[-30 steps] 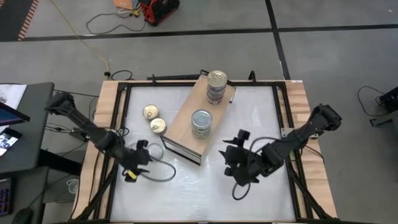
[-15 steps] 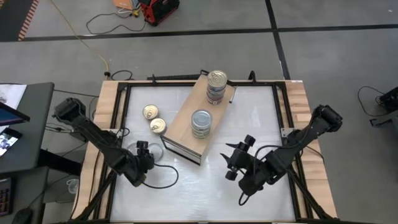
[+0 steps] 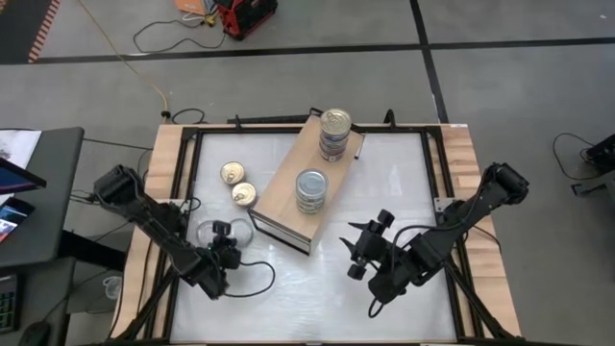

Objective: Stack canned seafood by type on shelf
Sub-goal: Stack the green tuna can on top of the other green tuna can

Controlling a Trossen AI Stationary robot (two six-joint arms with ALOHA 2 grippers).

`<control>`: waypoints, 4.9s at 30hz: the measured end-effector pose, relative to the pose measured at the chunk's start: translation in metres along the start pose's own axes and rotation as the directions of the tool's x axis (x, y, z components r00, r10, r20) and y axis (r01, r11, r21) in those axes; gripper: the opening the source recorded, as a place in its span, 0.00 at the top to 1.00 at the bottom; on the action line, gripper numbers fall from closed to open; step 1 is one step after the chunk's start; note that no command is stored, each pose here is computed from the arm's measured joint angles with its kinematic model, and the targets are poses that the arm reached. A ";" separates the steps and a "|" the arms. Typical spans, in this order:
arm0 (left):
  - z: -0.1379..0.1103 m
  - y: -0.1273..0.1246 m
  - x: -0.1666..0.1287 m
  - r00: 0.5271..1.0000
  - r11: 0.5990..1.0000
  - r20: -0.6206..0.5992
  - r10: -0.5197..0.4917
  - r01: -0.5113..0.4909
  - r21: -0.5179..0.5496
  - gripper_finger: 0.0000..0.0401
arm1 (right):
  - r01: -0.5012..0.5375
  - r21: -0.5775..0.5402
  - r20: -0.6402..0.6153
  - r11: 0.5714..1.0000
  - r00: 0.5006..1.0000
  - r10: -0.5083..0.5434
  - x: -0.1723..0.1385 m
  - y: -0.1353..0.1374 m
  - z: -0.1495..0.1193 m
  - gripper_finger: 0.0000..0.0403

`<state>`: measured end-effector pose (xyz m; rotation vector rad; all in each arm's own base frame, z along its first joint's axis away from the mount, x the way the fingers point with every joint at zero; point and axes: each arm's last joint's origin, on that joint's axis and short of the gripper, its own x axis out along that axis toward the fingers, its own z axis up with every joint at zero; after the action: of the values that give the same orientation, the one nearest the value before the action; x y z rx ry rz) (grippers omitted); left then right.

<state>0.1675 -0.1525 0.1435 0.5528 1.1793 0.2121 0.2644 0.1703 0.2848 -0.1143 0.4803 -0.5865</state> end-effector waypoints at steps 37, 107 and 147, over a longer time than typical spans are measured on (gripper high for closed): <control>0.062 0.038 -0.075 0.950 0.937 -0.040 -0.309 0.312 0.159 0.52 | -0.010 0.023 0.004 1.000 1.000 0.010 0.002 0.007 -0.002 0.42; 0.135 0.202 -0.140 0.766 0.874 0.533 -0.360 0.476 -0.094 0.68 | 0.133 -0.172 -0.059 0.976 0.988 -0.145 -0.009 -0.013 -0.028 0.42; 0.106 0.367 -0.120 0.380 0.411 0.793 -0.477 0.893 -0.180 0.65 | 0.305 -0.951 0.300 0.053 0.950 -0.083 0.030 -0.012 0.101 0.30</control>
<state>0.2647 0.0753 0.4584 -0.5315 0.4954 -0.3942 0.3277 0.1406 0.3652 -1.6632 0.6425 -0.3886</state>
